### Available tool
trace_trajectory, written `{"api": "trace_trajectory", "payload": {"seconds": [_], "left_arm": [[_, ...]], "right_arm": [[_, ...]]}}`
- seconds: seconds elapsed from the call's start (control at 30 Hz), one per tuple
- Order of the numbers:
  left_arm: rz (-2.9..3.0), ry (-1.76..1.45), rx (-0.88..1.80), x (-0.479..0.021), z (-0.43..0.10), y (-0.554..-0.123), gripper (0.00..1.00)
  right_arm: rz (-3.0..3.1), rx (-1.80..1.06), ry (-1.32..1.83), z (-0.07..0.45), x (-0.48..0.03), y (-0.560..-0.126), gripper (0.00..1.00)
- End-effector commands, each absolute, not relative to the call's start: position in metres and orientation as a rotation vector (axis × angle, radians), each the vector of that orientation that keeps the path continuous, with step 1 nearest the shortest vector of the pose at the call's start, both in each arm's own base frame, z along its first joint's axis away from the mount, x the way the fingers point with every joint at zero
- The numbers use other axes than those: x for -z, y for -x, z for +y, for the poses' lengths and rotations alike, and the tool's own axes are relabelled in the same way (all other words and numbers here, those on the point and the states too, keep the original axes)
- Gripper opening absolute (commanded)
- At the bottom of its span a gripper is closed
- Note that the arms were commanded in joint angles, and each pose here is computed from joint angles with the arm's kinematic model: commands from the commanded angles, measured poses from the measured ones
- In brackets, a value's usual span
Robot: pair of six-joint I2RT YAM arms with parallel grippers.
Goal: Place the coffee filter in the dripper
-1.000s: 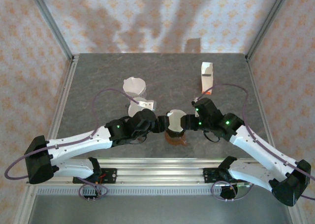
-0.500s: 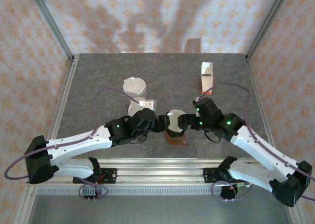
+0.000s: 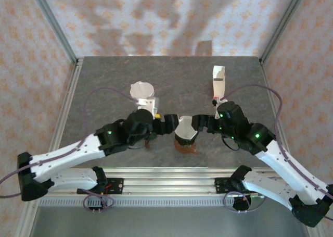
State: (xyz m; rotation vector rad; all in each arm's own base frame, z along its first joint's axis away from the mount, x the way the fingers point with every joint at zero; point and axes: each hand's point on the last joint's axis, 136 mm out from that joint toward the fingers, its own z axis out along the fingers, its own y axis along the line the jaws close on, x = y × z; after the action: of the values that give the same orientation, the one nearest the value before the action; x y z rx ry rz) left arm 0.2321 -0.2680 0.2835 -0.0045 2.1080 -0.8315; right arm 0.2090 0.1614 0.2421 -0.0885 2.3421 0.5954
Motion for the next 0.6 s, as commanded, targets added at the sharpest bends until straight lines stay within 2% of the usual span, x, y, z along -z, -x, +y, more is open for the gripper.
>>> {"api": "trace_trajectory", "payload": {"seconds": [0.0,0.13,0.3,0.57], "left_arm": [[2.014,0.06,0.708,-0.314,-0.219,-0.235,0.95],[2.013,0.156,0.644,-0.308,-0.178,-0.236,0.9],[2.073,0.295,0.524,-0.277,-0.129,-0.237,0.7],[2.11,0.492,0.508,-0.247,-0.083,-0.248,0.47]], "right_arm": [[2.287,-0.577,0.053,0.155,-0.246,-0.213,0.99],[2.297,-0.574,0.053,0.156,-0.242,-0.213,0.99],[2.304,-0.573,0.055,0.156,-0.24,-0.213,0.99],[2.304,-0.564,0.056,0.155,-0.238,-0.212,0.99]]}}
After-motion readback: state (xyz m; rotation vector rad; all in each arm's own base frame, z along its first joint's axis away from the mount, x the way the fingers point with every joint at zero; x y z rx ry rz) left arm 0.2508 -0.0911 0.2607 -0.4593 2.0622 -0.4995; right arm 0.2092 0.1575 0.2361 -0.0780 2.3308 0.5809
